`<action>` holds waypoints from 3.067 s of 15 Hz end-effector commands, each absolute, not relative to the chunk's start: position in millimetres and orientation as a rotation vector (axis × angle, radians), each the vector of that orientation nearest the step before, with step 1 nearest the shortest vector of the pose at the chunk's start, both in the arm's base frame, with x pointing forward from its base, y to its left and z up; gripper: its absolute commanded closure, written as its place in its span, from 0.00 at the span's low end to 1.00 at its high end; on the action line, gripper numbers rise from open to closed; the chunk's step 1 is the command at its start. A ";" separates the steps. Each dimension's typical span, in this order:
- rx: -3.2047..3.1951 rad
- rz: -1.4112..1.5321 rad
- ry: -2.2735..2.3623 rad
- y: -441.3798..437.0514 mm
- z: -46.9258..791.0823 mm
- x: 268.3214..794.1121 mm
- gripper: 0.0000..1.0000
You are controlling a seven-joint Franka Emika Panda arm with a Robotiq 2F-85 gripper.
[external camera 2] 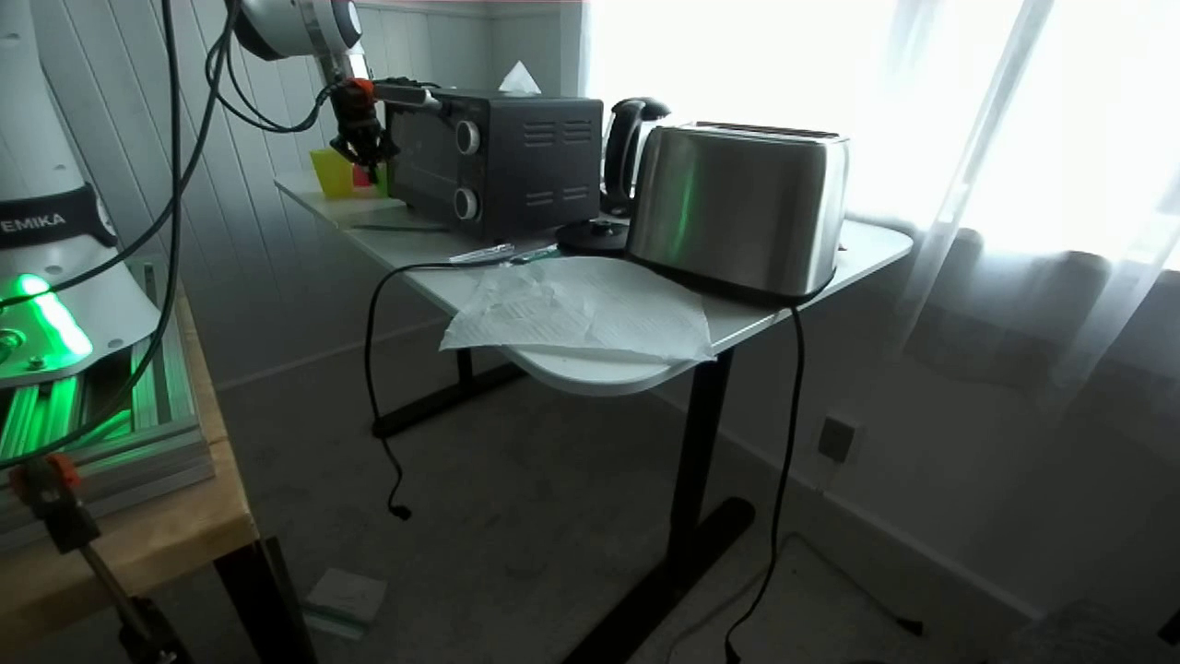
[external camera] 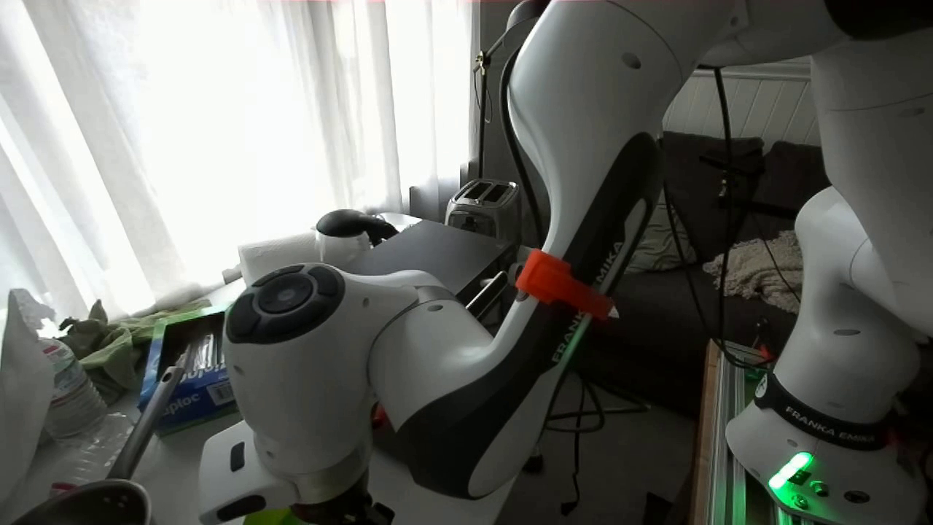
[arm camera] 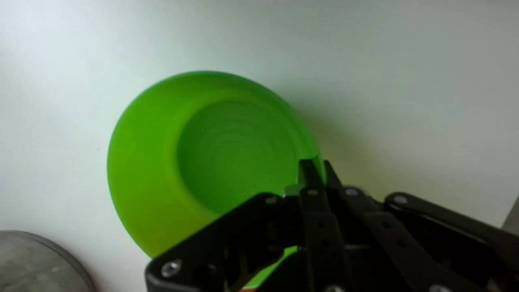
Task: Put the green bowl inside the red bowl and yellow cup in the green bowl and then lift them and put the on the microwave
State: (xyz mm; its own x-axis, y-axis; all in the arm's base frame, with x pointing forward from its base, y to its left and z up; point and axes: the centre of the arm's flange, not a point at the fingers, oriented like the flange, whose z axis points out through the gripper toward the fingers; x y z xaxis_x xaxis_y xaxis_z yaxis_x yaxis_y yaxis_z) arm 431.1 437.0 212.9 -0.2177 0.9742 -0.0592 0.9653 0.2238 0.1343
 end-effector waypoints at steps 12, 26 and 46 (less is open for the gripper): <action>1.749 0.336 2.255 455.3 305.2 420.1 0.99; 1.692 0.374 2.461 549.7 284.5 386.3 0.99; 1.761 0.352 2.422 537.9 248.4 414.5 0.36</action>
